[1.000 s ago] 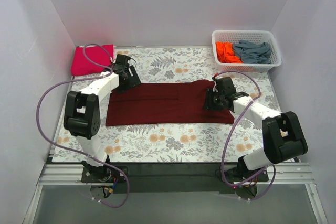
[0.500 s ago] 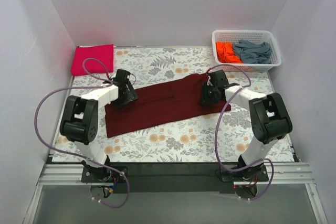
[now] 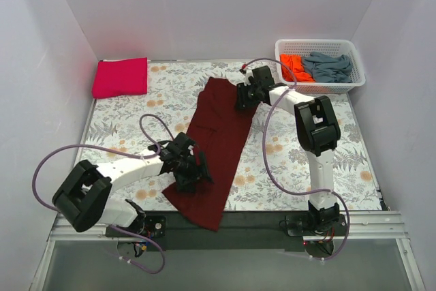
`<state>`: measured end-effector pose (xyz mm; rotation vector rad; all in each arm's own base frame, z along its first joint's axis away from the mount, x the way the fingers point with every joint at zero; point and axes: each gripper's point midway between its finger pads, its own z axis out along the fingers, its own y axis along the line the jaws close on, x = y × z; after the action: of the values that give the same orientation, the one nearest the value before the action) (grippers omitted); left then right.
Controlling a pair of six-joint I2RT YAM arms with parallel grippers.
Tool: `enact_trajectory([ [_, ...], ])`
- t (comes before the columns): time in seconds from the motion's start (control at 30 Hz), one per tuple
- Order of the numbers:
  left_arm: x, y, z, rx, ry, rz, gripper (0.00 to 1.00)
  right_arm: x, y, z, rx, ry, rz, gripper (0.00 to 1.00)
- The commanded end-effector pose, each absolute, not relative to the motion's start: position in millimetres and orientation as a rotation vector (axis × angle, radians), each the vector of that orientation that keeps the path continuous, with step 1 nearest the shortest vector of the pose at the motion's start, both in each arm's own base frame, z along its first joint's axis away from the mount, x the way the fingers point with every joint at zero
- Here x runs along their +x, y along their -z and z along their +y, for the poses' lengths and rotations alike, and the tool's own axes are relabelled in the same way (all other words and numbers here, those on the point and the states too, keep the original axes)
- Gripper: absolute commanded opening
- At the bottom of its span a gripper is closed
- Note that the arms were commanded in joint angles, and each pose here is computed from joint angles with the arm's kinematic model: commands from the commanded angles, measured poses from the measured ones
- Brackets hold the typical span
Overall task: Fold and stack the t-shirts
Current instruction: Fold the tshirt
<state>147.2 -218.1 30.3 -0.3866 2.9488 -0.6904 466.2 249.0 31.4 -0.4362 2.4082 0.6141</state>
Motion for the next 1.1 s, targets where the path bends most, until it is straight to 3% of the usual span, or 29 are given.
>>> enact_trajectory([
  [0.0,99.4,-22.4,-239.9,-0.454,0.77,3.179,0.76,457.9,0.3,285.1,-0.584,-0.711,2.458,0.47],
  [0.27,107.8,-50.5,-324.9,-0.16,0.991,3.169,0.88,491.9,-17.3,306.1,-0.657,-0.736,2.37,0.48],
  [0.4,122.0,-70.3,-333.1,-0.161,0.973,3.099,0.89,491.4,-66.3,303.5,-0.696,-0.708,2.29,0.5],
  [0.57,150.6,-92.3,-306.0,-0.287,0.797,2.985,0.9,463.6,-89.1,279.9,-0.722,-0.622,2.283,0.55],
  [0.73,208.9,-111.4,-245.3,-0.49,0.759,2.82,0.88,424.4,-118.7,268.4,-0.737,-0.579,2.257,0.56],
  [0.9,266.9,-99.3,-178.1,-0.585,0.563,2.729,0.84,360.5,-105.7,260.7,-0.696,-0.592,2.353,0.55],
  [1.07,326.9,-89.4,-145.9,-0.666,0.526,2.627,0.74,301.5,-80.5,248.0,-0.66,-0.603,2.458,0.52],
])
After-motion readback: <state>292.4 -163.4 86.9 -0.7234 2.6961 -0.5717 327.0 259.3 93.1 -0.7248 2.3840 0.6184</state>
